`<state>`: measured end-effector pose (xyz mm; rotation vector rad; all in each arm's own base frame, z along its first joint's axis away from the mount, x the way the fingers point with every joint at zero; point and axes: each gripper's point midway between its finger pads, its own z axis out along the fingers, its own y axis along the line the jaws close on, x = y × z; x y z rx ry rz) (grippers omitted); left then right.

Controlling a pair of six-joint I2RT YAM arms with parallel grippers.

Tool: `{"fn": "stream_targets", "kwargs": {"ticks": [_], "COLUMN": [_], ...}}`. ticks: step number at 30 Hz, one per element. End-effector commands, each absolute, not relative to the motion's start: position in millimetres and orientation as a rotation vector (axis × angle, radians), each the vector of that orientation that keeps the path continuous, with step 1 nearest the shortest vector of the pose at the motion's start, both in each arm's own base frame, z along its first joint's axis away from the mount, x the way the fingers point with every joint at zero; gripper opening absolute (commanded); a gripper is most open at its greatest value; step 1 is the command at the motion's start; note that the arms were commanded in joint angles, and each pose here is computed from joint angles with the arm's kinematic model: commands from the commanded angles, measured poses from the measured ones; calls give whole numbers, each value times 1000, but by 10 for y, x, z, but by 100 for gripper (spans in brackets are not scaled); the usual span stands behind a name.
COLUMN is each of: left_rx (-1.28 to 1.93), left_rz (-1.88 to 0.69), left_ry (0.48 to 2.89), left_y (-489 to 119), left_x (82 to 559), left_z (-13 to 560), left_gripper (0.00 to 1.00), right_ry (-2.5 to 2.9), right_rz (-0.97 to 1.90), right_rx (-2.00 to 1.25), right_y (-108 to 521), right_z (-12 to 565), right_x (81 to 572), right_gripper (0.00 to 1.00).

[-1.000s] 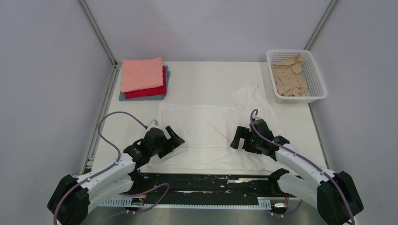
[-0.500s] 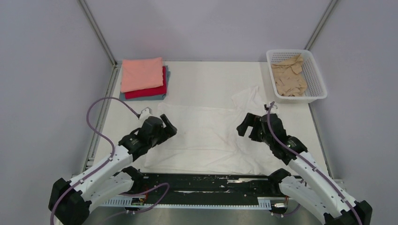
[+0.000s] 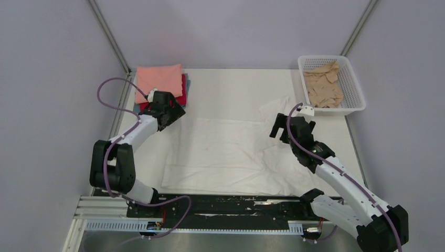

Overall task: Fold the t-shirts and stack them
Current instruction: Grab the side of the flattened tshirt furthest away from the robot with both arms

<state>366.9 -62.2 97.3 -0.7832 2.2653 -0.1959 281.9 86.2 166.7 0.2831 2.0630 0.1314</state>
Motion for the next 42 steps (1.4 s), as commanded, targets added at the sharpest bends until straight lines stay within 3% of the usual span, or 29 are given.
{"fn": "stream_targets", "kwargs": {"ticks": [1,5,12,23,35,42], "left_rx": [-632,-637,-633,-547,-474,-425], "left_rz": [-187,-208,-201,-181,-145,-186], "left_ry": [2267,2379,2500,2550,2573,2562], "left_y": [-611,-621,-664,-692,-716,-770], "left_x": [4252,4447,4371,4309,4306,4314], "left_z": [1001,682,304,245,233,258], "left_gripper": [100,94,81,56,2,0], "right_ry": [2011,2018,2040,2088,2092,2173], "right_rz": [110,74,53,47,25,45], "right_rx": [284,292,311,308,315,333], "right_y": [851,800,768,826,788,866], "right_z": [1831,1795,1689,1543,1509,1453], "right_x": [2984,3016,3062,3149,3252,3832], "right_gripper": [100,100,100,100,100,100]}}
